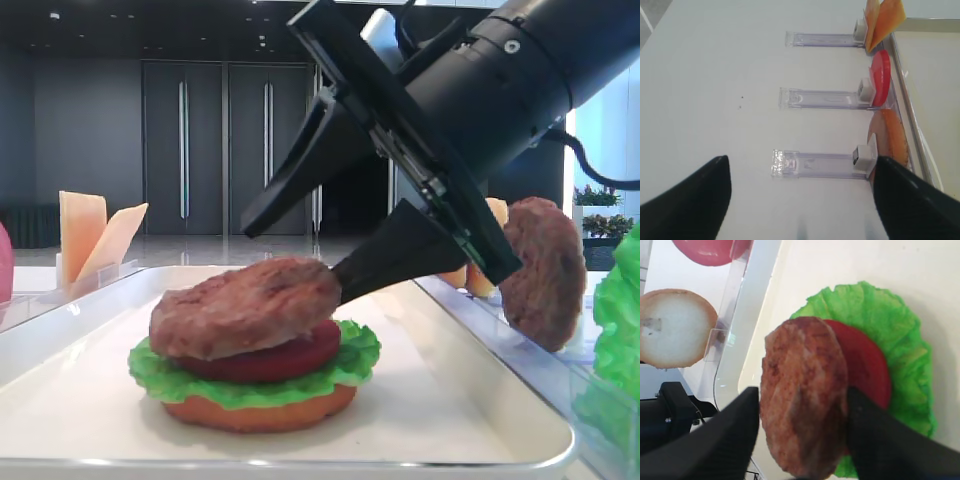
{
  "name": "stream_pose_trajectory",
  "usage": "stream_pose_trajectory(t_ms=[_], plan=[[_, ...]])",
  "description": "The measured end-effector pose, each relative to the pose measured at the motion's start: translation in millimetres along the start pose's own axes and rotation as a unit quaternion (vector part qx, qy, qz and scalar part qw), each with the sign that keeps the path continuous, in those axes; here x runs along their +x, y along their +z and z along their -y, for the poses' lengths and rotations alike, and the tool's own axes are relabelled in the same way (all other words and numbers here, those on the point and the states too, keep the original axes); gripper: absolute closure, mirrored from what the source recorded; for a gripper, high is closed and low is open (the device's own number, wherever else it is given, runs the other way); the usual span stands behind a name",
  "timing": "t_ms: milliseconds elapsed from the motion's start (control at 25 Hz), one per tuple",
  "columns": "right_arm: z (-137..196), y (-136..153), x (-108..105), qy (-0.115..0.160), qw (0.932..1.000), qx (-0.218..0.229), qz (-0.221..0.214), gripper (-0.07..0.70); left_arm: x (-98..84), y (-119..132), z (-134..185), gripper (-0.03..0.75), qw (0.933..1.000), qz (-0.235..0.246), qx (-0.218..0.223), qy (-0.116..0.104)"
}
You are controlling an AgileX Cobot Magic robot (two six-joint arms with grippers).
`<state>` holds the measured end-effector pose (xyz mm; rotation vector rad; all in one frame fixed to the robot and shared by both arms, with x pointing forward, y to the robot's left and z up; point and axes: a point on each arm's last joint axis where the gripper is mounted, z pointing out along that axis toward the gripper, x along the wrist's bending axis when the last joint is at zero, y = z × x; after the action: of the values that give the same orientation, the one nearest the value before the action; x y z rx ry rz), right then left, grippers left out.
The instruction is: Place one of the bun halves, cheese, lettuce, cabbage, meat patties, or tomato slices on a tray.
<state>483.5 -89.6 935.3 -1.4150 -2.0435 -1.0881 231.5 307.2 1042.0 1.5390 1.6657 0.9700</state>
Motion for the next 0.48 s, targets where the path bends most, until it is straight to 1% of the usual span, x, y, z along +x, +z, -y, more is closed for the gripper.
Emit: stream_pose_trajectory(t_ms=[80, 160, 280, 360, 480], plan=[[-2, -4, 3, -0.012, 0.9999, -0.007, 0.005, 0.155, 0.0, 0, 0, 0.024, 1.0, 0.0, 0.0, 0.0], [-3, -11, 8, -0.03, 0.9994, -0.015, 0.011, 0.123, 0.0, 0, 0, 0.024, 1.0, 0.0, 0.0, 0.0], [-7, -23, 18, -0.06, 0.9975, -0.034, 0.018, 0.106, 0.0, 0, 0, 0.024, 1.0, 0.0, 0.0, 0.0], [-8, -34, 28, -0.086, 0.995, -0.047, 0.021, 0.104, 0.0, 0, 0, 0.024, 1.0, 0.0, 0.0, 0.0], [-7, -49, 40, -0.119, 0.9911, -0.053, 0.028, 0.104, 0.0, 0, 0, 0.024, 1.0, 0.0, 0.0, 0.0]])
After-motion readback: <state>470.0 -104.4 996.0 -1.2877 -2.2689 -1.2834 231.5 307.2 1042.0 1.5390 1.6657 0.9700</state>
